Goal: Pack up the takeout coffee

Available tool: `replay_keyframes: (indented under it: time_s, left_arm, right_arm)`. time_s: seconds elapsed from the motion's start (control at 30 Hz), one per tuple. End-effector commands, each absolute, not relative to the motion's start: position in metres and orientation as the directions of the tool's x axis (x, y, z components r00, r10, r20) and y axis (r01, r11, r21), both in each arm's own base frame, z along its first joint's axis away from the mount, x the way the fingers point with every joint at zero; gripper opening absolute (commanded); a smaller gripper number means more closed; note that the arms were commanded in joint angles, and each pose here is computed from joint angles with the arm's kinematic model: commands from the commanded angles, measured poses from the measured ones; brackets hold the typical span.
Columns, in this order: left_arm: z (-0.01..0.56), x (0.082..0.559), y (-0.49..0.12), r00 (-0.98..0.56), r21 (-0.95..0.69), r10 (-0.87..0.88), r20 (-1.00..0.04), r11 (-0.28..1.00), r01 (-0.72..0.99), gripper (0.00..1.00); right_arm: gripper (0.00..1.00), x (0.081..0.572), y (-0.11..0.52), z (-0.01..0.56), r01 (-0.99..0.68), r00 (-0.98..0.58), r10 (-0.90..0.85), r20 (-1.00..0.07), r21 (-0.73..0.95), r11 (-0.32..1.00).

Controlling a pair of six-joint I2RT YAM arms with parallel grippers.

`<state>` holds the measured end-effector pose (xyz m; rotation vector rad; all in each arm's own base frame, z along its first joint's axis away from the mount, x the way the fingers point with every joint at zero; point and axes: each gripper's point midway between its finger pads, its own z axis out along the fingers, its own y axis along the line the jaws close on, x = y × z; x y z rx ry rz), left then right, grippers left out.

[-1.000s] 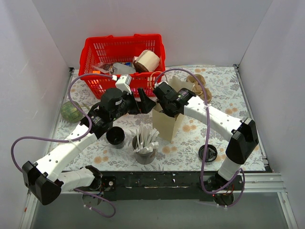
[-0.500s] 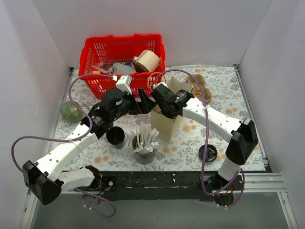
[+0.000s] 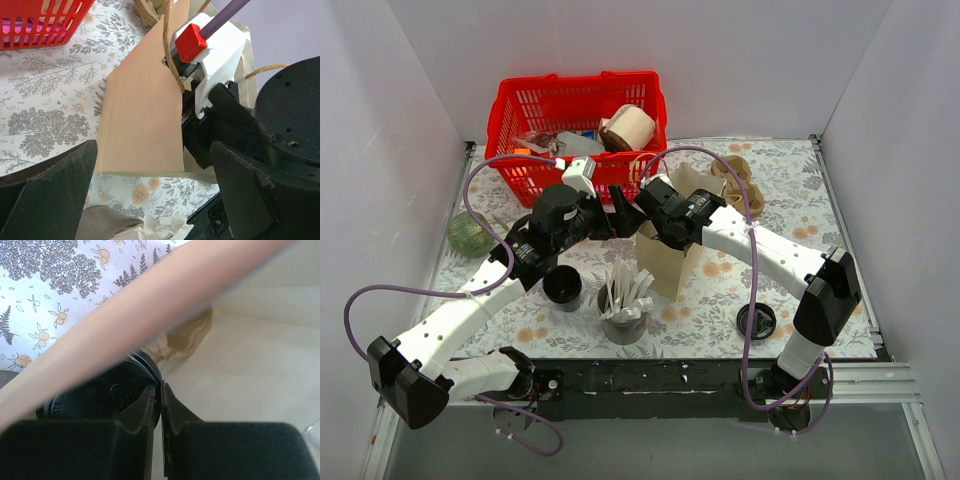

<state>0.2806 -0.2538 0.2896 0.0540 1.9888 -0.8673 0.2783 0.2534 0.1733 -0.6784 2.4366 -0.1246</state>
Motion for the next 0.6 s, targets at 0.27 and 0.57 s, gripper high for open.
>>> replay_keyframes:
  time_s: [0.27,0.57]
  left_arm:
    - [0.2924,0.2816,-0.2485,-0.549,-0.541,-0.298,-0.781,0.761,0.357,0.98]
    - [0.2922,0.2806,-0.2489,-0.55,-0.54,-0.293,-0.782,0.759,0.363,0.98]
  right_arm:
    - [0.25,0.275,0.253,0.1764,-0.415,-0.709,-0.473,-0.522,-0.233,0.879]
    - [0.35,0.2743,0.2553,0.1792,-0.411,-0.712,-0.46,-0.53,-0.216,0.885]
